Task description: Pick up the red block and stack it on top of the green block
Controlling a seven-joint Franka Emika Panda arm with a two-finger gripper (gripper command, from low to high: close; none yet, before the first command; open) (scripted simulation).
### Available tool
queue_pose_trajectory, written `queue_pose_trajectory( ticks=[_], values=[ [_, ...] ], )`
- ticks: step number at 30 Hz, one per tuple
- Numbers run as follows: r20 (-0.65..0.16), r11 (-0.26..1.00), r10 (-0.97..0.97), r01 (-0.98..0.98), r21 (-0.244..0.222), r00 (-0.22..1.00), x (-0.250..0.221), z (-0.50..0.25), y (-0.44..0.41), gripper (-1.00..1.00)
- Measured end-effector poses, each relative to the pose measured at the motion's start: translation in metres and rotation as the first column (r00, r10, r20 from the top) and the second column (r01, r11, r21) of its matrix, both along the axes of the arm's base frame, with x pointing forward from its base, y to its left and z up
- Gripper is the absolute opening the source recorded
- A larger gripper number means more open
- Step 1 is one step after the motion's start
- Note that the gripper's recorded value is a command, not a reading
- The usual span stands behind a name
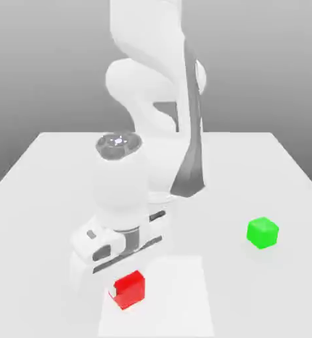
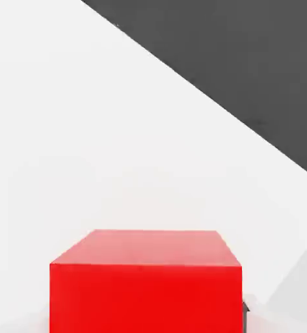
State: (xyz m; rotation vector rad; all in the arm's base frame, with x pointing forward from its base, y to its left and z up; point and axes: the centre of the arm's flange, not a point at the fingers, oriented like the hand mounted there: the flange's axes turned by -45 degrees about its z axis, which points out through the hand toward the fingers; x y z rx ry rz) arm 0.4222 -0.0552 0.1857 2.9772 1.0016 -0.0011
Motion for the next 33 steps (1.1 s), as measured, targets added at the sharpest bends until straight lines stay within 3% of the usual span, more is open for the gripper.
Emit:
queue_pose_trajectory(
  ticks=[3, 8, 12, 17, 22, 28, 33],
  values=[
    [-0.001, 0.996, 0.085, -0.085, 0.005, 0.996, -0.003, 0.023, 0.017, -1.0],
    [0.002, 0.88, 0.474, -0.474, 0.016, 0.88, -0.018, 0.034, 0.099, -1.0],
    [0.007, 0.679, 0.734, -0.734, 0.02, 0.679, -0.04, 0.04, 0.156, -1.0],
    [0.013, 0.341, 0.94, -0.94, 0.019, 0.341, -0.076, 0.048, 0.212, -1.0],
    [0.013, -0.05, 0.999, -0.999, 0.012, -0.05, -0.12, 0.054, 0.259, -1.0],
    [0.003, -0.513, 0.858, -0.858, 0.003, -0.513, -0.183, 0.06, 0.306, -1.0],
    [0.0, -0.575, 0.818, -0.818, 0.003, -0.575, -0.191, 0.024, 0.313, -1.0]
  ],
)
